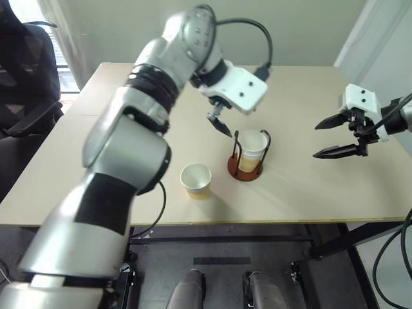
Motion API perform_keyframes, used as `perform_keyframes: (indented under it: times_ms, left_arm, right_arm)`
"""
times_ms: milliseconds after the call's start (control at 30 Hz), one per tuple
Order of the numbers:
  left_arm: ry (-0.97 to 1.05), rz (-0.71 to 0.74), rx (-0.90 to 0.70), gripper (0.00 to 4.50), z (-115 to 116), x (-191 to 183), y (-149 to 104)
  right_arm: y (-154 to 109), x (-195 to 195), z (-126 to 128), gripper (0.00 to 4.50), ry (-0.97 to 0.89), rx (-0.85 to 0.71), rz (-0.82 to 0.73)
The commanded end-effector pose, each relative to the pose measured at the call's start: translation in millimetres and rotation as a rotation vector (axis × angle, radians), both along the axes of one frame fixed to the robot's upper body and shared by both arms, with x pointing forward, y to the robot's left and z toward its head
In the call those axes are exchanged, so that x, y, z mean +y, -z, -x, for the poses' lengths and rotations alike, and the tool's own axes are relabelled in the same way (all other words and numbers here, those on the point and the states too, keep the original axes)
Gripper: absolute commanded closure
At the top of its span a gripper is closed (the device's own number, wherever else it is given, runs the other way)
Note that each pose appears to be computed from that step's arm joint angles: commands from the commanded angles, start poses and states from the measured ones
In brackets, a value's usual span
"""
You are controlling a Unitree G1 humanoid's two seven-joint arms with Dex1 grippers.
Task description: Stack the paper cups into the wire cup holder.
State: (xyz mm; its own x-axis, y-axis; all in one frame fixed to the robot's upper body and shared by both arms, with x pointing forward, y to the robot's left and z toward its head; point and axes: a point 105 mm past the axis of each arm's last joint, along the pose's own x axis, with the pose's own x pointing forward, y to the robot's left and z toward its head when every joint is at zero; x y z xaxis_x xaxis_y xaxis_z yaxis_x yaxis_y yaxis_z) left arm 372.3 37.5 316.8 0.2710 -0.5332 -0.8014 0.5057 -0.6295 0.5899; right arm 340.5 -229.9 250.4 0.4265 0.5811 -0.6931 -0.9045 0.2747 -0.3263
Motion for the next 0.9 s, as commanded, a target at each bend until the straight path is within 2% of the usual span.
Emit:
perform_keyframes:
  times_ms: [33,167,267,467,900]
  left_arm:
    - [0.023,-0.033,-0.014,0.04,11,25,-8]
    - [0.034,-0.114,0.031,0.04,29,51,4]
    - [0.055,-0.199,0.114,0.04,52,73,24]
    - [0.092,-0.285,0.211,0.04,77,82,45]
    - [0.137,-0.452,0.108,0.04,56,92,68]
  right_arm:
    - [-15,0,8,0.05,-0.018,-0.039,0.001]
    - [-16,5,10,0.05,-0.036,-0.030,0.002]
    - [-17,10,9,0.05,-0.060,-0.023,0.003]
    - [-17,15,6,0.05,-0.076,-0.020,0.010]
    - [-17,16,6,0.05,-0.075,-0.007,0.006]
